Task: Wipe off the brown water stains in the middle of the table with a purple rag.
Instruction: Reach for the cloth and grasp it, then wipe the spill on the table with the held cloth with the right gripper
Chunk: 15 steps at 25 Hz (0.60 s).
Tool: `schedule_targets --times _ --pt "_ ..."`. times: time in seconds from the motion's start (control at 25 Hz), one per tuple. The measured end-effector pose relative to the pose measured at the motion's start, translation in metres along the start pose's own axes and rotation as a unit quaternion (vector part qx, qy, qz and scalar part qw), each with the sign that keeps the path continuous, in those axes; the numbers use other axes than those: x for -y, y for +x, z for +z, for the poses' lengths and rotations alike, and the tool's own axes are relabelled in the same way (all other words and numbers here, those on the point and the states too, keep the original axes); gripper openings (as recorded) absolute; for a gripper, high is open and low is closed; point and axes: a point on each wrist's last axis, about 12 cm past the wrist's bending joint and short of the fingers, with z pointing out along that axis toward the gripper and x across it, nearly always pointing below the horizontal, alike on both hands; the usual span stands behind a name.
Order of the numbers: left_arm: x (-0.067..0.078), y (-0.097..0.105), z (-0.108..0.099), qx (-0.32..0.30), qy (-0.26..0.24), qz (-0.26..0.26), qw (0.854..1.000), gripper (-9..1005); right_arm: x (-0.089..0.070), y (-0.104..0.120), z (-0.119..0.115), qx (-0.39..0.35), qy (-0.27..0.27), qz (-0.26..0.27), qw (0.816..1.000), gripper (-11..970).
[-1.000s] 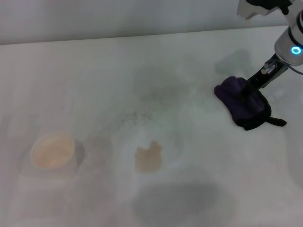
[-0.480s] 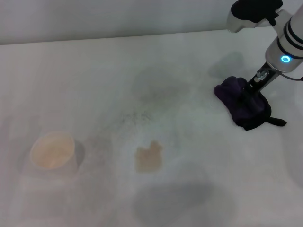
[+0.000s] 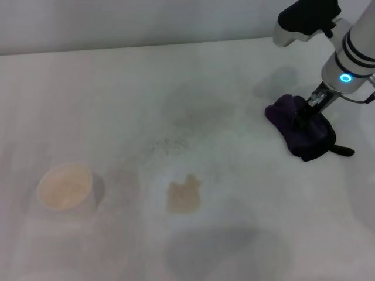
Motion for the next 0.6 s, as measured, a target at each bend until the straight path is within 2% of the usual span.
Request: schedule_targets --times 0.2,0.44,0.52,0.6 --pt "-0.0003 0.0006 -0.0012 -0.002 0.0 0.0 1.0 891 -0.0009 -0.0022 0.0008 0.003 0.002 -0.002 1.0 417" --pt "-0.0008 0.0006 -0.0018 -0.002 -0.002 0.0 1.0 890 -0.0022 -0.0015 0.0021 -0.002 0.001 -0.005 1.0 403" --pt "-0.0006 0.0004 -0.0014 -0.001 -0.002 0.0 1.0 891 -0.0026 -0.0011 0.003 -0.002 0.001 -0.004 1.0 235" --pt "-0.0004 0.0 -0.0003 0.0 -0.001 0.0 1.0 891 -0.003 0.0002 0.0043 -0.003 -0.001 -0.001 1.0 185"
